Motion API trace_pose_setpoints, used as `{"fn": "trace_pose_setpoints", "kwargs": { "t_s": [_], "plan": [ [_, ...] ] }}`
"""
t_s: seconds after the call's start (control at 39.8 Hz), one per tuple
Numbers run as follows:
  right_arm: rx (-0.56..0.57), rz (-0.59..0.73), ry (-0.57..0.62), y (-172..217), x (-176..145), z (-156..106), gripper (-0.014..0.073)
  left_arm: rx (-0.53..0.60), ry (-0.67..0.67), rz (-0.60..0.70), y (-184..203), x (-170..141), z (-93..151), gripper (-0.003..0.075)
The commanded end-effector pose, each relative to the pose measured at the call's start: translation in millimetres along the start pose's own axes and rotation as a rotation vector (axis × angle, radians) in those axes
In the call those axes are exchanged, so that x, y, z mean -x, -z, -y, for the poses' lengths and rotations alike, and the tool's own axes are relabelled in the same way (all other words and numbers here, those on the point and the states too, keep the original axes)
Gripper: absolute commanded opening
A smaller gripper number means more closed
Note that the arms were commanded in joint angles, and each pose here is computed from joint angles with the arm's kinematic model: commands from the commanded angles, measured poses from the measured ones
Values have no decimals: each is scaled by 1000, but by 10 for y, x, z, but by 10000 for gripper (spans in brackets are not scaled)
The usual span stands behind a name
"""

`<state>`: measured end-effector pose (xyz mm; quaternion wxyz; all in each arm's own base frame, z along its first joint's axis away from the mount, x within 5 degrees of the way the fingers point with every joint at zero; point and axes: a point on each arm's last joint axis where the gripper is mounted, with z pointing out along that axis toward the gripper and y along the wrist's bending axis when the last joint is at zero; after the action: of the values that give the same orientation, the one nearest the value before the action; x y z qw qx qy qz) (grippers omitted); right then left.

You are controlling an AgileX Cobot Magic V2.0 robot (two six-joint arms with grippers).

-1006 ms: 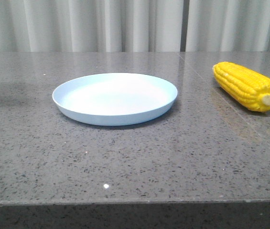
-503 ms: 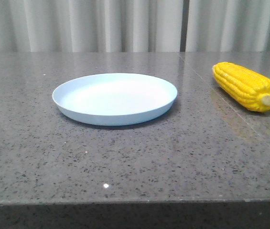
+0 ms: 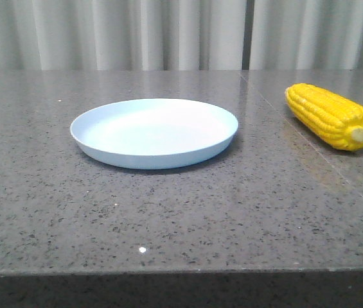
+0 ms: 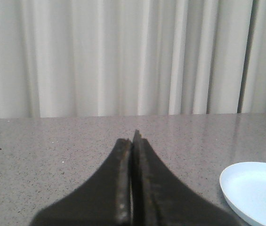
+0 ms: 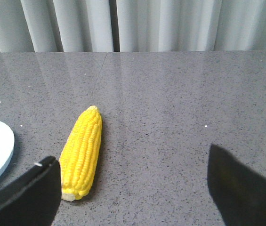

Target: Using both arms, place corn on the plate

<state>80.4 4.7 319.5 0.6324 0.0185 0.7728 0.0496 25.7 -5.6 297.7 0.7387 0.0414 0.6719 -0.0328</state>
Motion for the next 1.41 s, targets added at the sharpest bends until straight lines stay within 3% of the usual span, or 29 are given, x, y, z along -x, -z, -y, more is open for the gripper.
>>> {"fn": "trace_pose_setpoints", "kwargs": {
  "t_s": [0.0, 0.7, 1.08, 1.38],
  "plan": [
    [0, 97, 9, 19, 178, -10, 648, 8, 8, 106, 16, 155, -9, -20],
    [-1, 88, 9, -24, 214, -12, 640, 8, 8, 106, 15, 152, -9, -20],
    [11, -313, -42, -989, 580, -73, 619, 8, 8, 106, 15, 152, -9, -20],
    [159, -594, -23, -1782, 481, -515, 619, 8, 8, 106, 15, 152, -9, -20]
  ]
}}
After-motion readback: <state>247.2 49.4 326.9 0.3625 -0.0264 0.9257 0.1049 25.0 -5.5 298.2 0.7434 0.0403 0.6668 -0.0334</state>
